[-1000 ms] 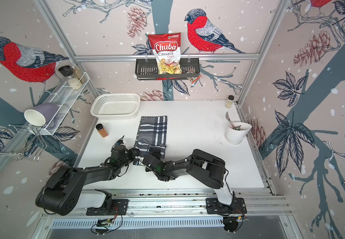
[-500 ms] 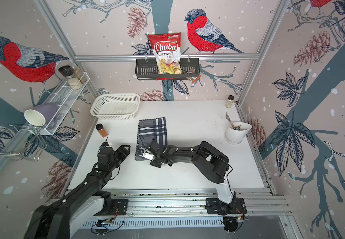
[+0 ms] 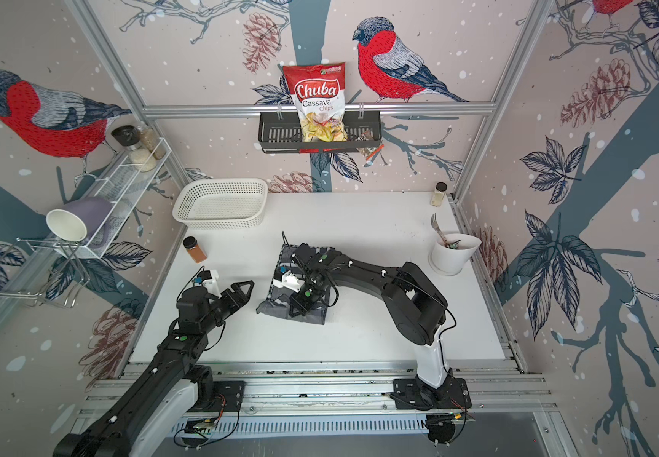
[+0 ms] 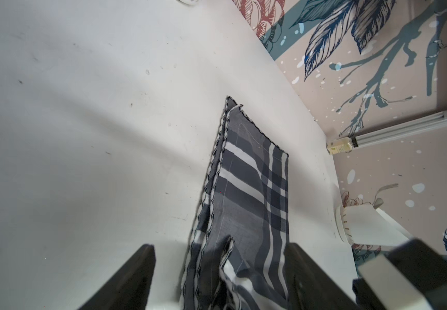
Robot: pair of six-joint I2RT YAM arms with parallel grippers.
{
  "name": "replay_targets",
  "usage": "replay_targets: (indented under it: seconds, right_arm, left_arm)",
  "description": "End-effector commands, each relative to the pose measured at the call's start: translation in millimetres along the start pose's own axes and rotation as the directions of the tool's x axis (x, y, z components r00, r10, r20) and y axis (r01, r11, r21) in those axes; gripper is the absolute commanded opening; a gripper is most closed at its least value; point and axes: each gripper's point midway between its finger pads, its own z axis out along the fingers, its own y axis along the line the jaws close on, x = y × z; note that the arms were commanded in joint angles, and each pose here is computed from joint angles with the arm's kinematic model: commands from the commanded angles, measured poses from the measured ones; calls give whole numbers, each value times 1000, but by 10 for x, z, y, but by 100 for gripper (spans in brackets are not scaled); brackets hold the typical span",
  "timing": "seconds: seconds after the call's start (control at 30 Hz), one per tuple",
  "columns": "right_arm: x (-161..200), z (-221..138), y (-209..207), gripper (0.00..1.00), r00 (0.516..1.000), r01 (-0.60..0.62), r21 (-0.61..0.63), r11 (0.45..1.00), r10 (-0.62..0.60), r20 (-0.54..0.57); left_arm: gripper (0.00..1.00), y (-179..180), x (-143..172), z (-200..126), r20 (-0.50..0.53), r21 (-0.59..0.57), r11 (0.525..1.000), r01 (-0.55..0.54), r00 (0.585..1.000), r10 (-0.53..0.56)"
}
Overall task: Roll up the pillowcase
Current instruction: Roll the pillowcase at the center of the board.
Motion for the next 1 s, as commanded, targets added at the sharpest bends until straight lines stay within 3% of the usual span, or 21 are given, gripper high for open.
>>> replay_targets:
  seconds: [0.0, 0.27, 0.33, 0.5, 0.67, 0.87, 0.93, 0.97]
  right_arm:
    - [-114, -110, 190, 0, 998, -58, -211, 976, 63, 13]
    - [-300, -134, -104, 0, 986, -125, -383, 915, 157, 52]
    - [-312, -139, -217, 0, 980, -152, -387, 910, 189, 60]
    - [-329, -208, -375, 0, 964, -177, -482, 858, 249, 89]
    - [-280, -127, -640, 0, 941, -249, -519, 818, 330, 69]
    - [-280, -9, -967, 0, 917, -326, -488, 810, 397, 47]
    - [-276, 22, -1046, 2, 909, -345, -466, 815, 414, 51]
    - [-268, 28, -1066, 7, 907, -349, -462, 815, 418, 52]
  left_arm:
    - [79, -135, -31, -22, 14, 69, 996, -62, 998, 61]
    - [80, -199, -4, -14, 15, 120, 990, -70, 997, 69]
    - [86, -217, 7, 7, 11, 138, 988, -66, 998, 65]
    - [91, -226, 27, 106, -9, 145, 987, -71, 997, 73]
    - [93, -274, 6, 247, -18, 130, 986, -102, 994, 106]
    - [94, -248, 98, 512, -66, 89, 986, -140, 987, 146]
    - [88, -167, 158, 626, -100, 62, 989, -137, 985, 143]
    - [84, -106, 185, 676, -116, 40, 990, -133, 984, 137]
